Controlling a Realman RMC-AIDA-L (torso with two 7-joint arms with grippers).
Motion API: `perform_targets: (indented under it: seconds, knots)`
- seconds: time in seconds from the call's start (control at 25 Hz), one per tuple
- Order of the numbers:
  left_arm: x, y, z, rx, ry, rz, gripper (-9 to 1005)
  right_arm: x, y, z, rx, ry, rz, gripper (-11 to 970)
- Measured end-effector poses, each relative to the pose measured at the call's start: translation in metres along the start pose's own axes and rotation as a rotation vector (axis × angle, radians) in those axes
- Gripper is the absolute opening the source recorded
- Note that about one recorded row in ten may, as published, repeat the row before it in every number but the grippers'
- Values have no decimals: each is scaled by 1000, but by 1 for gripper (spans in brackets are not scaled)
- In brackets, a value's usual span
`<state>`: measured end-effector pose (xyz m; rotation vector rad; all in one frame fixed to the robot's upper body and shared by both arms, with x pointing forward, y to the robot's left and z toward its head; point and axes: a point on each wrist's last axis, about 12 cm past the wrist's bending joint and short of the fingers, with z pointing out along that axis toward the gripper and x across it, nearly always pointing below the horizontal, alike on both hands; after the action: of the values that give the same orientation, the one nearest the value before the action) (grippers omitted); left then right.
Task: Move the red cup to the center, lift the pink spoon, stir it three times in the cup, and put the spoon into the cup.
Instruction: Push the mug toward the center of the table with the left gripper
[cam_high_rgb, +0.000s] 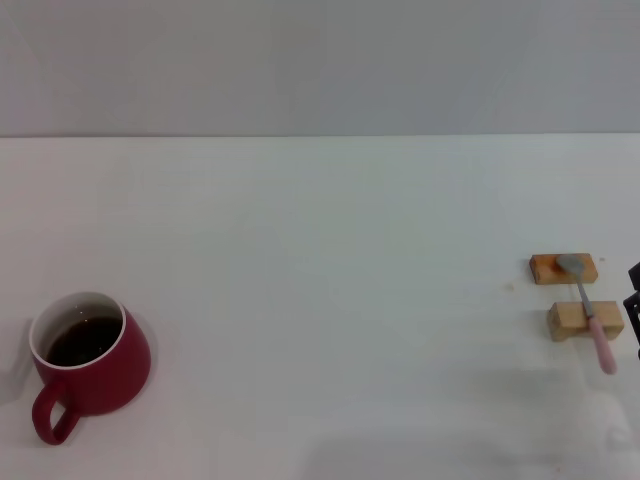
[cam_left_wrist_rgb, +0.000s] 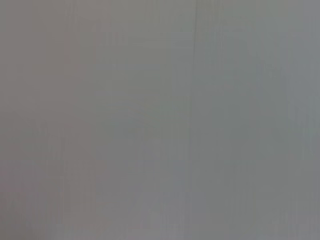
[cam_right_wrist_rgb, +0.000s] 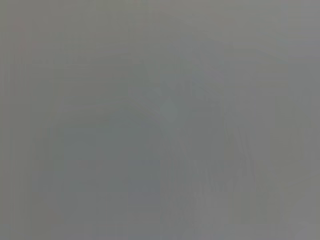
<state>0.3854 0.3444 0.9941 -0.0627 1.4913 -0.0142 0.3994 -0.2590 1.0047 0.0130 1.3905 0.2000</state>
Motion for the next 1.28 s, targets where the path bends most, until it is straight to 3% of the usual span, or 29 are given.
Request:
perform_targets:
  seconds: [0.36,0.44,0.76,0.88,1.28]
  knots:
    - [2,2,-7,-9,16,4,856,0,2,-3,-2,3,6,635]
    - [2,5,-8,-31,21,2,735,0,2,-4,-2,1,6,635]
    - [6,7,-9,-54,55,-18,492,0,2,-5,-6,1,7,634]
    - [8,6,-8,-38,72,-10,285,0,2,-5,-6,0,8,634]
    - [11,0,-3,12,99,-7,27,-1,2,-5,-4,-8,9,634]
